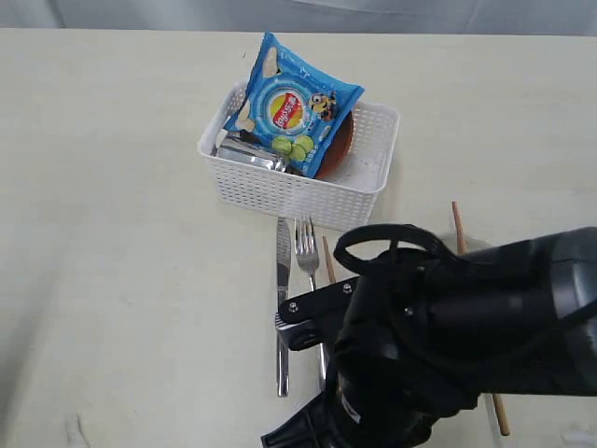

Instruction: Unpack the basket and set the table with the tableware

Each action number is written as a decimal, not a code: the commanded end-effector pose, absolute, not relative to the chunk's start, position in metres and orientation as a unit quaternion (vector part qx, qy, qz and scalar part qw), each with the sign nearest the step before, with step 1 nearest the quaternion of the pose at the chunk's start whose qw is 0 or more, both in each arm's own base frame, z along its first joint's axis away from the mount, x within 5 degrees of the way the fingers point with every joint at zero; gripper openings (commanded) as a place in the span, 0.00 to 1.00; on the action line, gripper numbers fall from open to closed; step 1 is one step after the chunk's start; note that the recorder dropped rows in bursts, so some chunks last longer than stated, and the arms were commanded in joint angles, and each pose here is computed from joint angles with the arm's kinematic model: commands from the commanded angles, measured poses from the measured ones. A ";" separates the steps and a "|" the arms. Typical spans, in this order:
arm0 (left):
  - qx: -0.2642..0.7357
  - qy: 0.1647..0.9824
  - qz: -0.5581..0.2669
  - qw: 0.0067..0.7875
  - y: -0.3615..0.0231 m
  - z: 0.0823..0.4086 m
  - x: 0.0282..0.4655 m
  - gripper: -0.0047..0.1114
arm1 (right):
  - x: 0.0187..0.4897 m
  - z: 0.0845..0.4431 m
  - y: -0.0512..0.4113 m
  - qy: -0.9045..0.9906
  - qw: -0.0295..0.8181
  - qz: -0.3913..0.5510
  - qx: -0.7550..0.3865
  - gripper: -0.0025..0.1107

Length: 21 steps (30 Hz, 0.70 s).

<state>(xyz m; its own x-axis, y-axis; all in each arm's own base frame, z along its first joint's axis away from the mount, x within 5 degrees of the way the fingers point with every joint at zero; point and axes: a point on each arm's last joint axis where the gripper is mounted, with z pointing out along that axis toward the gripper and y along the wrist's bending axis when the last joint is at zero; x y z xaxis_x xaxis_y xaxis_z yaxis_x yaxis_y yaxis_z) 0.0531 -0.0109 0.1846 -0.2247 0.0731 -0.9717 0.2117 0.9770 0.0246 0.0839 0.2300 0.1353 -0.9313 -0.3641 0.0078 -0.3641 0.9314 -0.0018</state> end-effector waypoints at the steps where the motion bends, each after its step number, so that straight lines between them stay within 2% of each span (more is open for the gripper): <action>1: 0.092 0.779 -0.060 0.617 -0.011 0.184 0.053 0.04 | 0.085 0.133 0.229 -0.979 -0.003 0.014 0.204 0.37; 14: 0.092 0.779 -0.061 0.617 -0.011 0.184 0.053 0.04 | 0.089 0.133 0.227 -0.977 -0.023 0.029 0.210 0.37; 21: 0.092 0.779 -0.061 0.617 -0.011 0.184 0.053 0.04 | 0.087 0.124 0.235 -0.981 -0.018 0.005 0.191 0.37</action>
<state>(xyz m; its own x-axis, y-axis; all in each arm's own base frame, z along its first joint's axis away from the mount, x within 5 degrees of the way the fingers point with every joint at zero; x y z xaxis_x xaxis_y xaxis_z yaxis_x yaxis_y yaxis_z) 0.0531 -0.0110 0.1846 -0.2245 0.0735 -0.9717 0.2135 0.9766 0.0246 0.0897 0.2308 0.1282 -0.9236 -0.3820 -0.0331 -0.3806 0.9238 -0.0419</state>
